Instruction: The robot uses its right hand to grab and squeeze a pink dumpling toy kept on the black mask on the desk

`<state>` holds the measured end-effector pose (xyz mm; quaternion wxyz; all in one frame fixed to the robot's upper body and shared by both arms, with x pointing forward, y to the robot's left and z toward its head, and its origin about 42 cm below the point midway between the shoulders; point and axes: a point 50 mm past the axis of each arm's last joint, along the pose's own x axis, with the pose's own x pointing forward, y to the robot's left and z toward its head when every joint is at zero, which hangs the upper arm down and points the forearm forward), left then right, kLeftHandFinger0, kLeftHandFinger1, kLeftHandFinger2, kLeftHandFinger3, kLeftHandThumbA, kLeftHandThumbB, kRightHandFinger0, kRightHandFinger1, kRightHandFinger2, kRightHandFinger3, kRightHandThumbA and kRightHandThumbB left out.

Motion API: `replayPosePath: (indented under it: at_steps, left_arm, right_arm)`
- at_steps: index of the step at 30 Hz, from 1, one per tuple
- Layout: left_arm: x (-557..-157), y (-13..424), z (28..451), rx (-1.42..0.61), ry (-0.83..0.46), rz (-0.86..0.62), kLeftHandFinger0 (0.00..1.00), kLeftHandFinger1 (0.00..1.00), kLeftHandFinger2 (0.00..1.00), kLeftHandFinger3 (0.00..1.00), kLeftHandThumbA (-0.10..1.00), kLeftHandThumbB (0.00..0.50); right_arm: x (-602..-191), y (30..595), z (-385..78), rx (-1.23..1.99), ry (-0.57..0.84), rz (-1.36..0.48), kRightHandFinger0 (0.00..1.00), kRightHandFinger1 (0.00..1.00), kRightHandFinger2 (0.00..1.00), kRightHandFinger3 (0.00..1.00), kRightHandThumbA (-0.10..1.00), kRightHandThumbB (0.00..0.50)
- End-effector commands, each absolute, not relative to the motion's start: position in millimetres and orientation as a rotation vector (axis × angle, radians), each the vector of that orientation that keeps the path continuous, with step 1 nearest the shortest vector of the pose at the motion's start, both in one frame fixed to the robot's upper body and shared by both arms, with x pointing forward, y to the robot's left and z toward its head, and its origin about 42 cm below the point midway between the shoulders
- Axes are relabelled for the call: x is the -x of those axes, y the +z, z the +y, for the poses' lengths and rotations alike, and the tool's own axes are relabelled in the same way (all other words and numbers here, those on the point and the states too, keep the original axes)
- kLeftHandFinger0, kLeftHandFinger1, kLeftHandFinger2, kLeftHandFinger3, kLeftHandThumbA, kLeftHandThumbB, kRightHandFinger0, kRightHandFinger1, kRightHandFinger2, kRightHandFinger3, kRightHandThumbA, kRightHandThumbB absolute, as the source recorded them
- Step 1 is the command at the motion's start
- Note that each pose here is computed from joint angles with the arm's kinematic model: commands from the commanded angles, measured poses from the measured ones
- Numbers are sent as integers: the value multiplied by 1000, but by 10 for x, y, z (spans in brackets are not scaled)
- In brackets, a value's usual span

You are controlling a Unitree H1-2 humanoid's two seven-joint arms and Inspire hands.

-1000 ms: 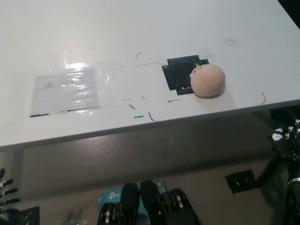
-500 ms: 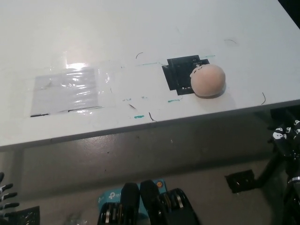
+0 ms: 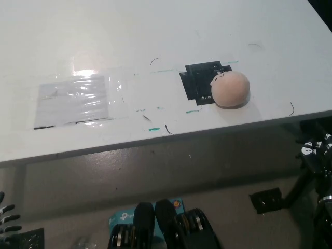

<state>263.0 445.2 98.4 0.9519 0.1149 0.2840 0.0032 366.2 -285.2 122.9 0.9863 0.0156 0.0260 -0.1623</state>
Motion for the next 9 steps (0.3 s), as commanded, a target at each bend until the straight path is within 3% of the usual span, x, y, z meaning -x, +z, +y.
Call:
replayPosePath:
  at_steps: [1,7,9]
  left_arm:
    - [-2637,1090,4534,-263,24,546,693,784,864,939,1000,105]
    - [-2644,1103,4530,-263,25,543,685,781,865,936,1000,87]
    - [-2646,1098,4530,-253,26,544,692,784,869,948,1000,112]
  right_arm:
    - [-3742,1378,-2859,-39,-308,4,82,235,441,891,-100,64]
    - [-3762,1369,-2864,-33,-309,8,70,225,434,886,-100,65]
    - [-3763,1367,-2867,-35,-310,11,75,231,440,886,-100,65]
